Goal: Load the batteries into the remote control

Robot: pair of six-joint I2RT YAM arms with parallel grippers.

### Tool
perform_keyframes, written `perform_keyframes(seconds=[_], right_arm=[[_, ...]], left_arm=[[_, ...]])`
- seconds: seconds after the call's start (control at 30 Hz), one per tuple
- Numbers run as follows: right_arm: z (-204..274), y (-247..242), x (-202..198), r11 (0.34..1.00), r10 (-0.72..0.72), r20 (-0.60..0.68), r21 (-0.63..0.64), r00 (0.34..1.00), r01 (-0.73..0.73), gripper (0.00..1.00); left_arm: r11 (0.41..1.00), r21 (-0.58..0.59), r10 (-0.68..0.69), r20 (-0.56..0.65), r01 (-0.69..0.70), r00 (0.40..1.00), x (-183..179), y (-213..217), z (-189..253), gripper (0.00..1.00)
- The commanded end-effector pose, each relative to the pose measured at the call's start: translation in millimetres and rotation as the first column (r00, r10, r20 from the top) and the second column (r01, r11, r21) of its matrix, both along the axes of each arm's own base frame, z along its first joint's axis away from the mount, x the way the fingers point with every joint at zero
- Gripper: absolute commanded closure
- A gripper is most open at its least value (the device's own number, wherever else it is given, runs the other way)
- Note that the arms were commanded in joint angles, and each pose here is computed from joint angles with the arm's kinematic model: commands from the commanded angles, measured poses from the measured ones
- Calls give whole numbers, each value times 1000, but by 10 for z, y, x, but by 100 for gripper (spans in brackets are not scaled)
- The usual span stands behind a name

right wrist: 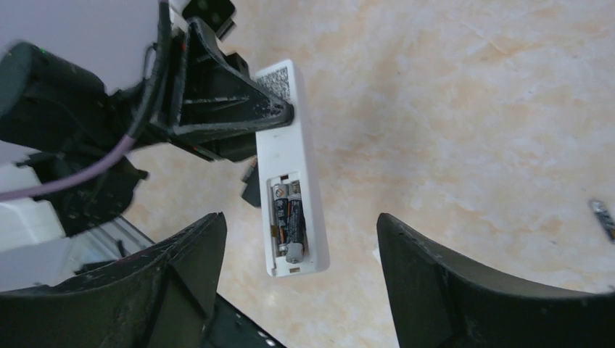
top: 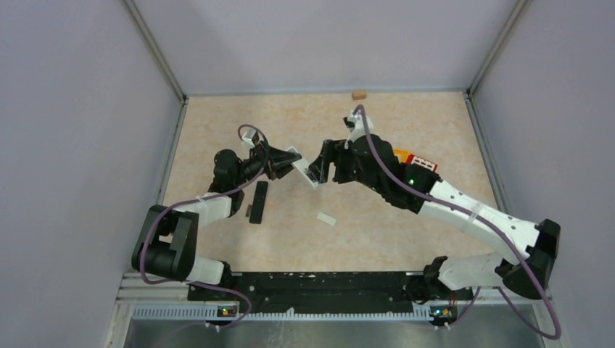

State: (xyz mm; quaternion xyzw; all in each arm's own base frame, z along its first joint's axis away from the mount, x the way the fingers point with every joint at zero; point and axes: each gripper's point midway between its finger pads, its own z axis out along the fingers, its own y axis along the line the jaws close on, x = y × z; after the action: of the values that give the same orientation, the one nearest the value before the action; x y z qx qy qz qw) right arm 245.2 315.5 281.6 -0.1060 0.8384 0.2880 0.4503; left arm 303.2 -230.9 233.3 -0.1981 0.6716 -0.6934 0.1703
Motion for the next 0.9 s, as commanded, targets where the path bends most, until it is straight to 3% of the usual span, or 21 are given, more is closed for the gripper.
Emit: perform_keyframes(seconds=[0.0, 0.07, 0.4, 0.63, 0.77, 0.87], right_arm=[[473, 7, -8, 927, -83, 32, 369, 996, 66, 19], [559, -11, -53, 891, -82, 39, 451, 996, 56, 19], [786, 37, -169, 789, -39, 32, 614, 999, 11, 19], [806, -28, -205, 743, -50, 3, 669, 999, 35, 20], [784, -19, -208, 716, -46, -23, 696, 999, 49, 27], [761, 19, -211, 697, -30, -43, 715, 999, 52, 38]], left_arm=[[983, -181, -2, 30, 7, 1000, -73, 63, 462, 100], [976, -217, 6, 20, -2, 1000, -75, 86, 544, 100], [967, -253, 30, 40, -19, 999, -80, 119, 817, 100], [962, -272, 43, 88, -18, 995, -101, 139, 1009, 100], [958, -285, 41, 92, -13, 995, -106, 141, 1061, 100], [955, -296, 41, 99, -10, 994, -112, 147, 1104, 100]])
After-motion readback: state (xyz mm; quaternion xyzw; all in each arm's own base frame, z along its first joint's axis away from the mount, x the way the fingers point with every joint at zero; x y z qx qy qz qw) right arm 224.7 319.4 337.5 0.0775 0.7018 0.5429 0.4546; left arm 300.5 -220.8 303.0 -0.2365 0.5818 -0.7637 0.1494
